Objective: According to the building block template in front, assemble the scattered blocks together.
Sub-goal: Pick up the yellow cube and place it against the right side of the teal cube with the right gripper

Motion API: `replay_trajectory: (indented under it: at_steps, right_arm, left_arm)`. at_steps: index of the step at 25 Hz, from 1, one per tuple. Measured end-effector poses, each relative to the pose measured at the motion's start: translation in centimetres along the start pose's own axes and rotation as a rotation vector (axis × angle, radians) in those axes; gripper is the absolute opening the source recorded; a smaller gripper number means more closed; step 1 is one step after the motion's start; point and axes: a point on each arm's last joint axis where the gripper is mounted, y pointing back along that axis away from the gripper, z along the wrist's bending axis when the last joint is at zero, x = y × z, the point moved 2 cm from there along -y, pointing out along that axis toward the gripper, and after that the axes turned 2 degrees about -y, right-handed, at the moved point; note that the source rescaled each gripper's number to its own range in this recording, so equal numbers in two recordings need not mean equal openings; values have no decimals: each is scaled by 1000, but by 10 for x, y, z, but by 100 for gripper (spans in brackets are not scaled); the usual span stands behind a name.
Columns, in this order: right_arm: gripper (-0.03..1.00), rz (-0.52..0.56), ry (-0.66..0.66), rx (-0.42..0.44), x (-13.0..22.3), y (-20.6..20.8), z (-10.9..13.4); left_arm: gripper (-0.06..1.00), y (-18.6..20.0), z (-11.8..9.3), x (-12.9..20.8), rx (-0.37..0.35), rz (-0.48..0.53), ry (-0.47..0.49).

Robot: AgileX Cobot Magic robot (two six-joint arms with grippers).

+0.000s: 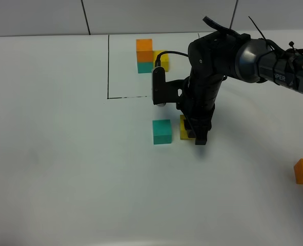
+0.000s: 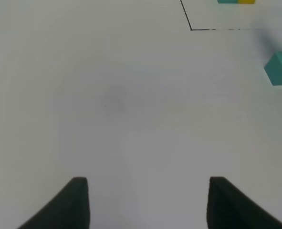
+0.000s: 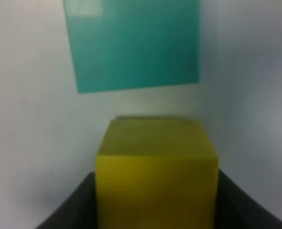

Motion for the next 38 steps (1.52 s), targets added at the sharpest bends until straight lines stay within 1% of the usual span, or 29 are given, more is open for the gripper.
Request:
replay_trajectory:
  at_steps: [6, 10, 15, 22, 29, 38]
  right_arm:
    - [3, -5, 0, 5, -1, -1, -1]
    - [3, -9, -12, -25, -2, -12, 2]
    - [3, -22, -8, -37, -3, -13, 3]
    - [3, -25, -8, -39, -4, -13, 3]
    - [3, -43, 9, -33, -15, -14, 8]
    - [3, -44, 8, -36, -15, -15, 9]
  left_arm:
    - [21, 0, 0, 0, 0, 0, 0]
    - [21, 0, 0, 0, 0, 0, 0]
    - [21, 0, 0, 0, 0, 0, 0]
    - [21, 0, 0, 0, 0, 0, 0]
    - [21, 0, 0, 0, 0, 0, 0]
    - [21, 0, 0, 0, 0, 0, 1]
